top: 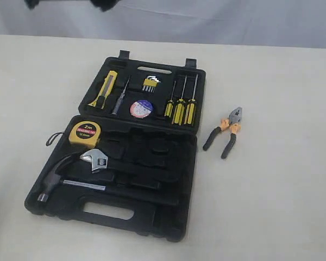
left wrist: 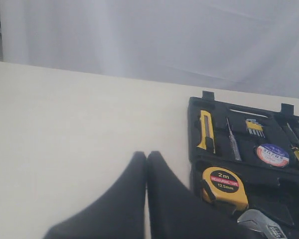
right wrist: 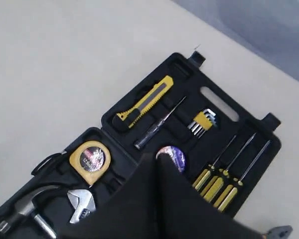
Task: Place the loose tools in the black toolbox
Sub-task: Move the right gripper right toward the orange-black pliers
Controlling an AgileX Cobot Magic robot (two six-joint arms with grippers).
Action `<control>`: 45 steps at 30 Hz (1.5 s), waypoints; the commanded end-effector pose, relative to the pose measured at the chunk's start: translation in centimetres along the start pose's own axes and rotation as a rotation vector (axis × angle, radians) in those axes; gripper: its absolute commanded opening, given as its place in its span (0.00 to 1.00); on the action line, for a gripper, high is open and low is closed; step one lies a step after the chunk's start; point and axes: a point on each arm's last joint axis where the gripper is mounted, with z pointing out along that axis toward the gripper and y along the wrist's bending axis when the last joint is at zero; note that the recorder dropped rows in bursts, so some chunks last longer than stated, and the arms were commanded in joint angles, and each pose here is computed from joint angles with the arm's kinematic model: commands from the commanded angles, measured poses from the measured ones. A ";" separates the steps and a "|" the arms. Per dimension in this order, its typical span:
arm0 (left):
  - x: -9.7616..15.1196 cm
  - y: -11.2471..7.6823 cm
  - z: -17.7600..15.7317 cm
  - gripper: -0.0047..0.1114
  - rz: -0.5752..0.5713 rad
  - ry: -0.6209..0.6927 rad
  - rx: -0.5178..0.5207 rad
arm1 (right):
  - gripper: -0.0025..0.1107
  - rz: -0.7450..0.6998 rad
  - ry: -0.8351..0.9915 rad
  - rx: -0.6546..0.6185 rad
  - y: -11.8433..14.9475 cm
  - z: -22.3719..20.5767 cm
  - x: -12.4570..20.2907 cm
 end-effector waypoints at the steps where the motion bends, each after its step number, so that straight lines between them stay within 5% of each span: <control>1: -0.1 0.0 0.0 0.04 0.007 0.000 0.004 | 0.02 0.027 -0.066 -0.033 -3.3 -6.0 0.4; 9: -0.1 0.0 0.0 0.04 0.007 0.000 0.004 | 0.02 0.152 0.022 -0.018 -8.7 -8.8 6.0; 15: -0.1 0.0 0.0 0.04 0.007 0.000 0.004 | 0.02 0.235 0.274 0.135 -12.4 -4.6 13.4; 22: -0.1 0.0 0.0 0.04 0.007 0.000 0.004 | 0.02 0.345 0.307 0.092 -13.7 1.5 18.1; 36: -0.1 0.0 0.0 0.04 0.007 0.000 0.004 | 0.02 0.362 0.455 0.091 -15.2 11.1 20.4; 45: -0.1 0.0 0.0 0.04 0.007 0.000 0.004 | 0.02 0.485 0.480 0.050 -18.4 12.2 17.2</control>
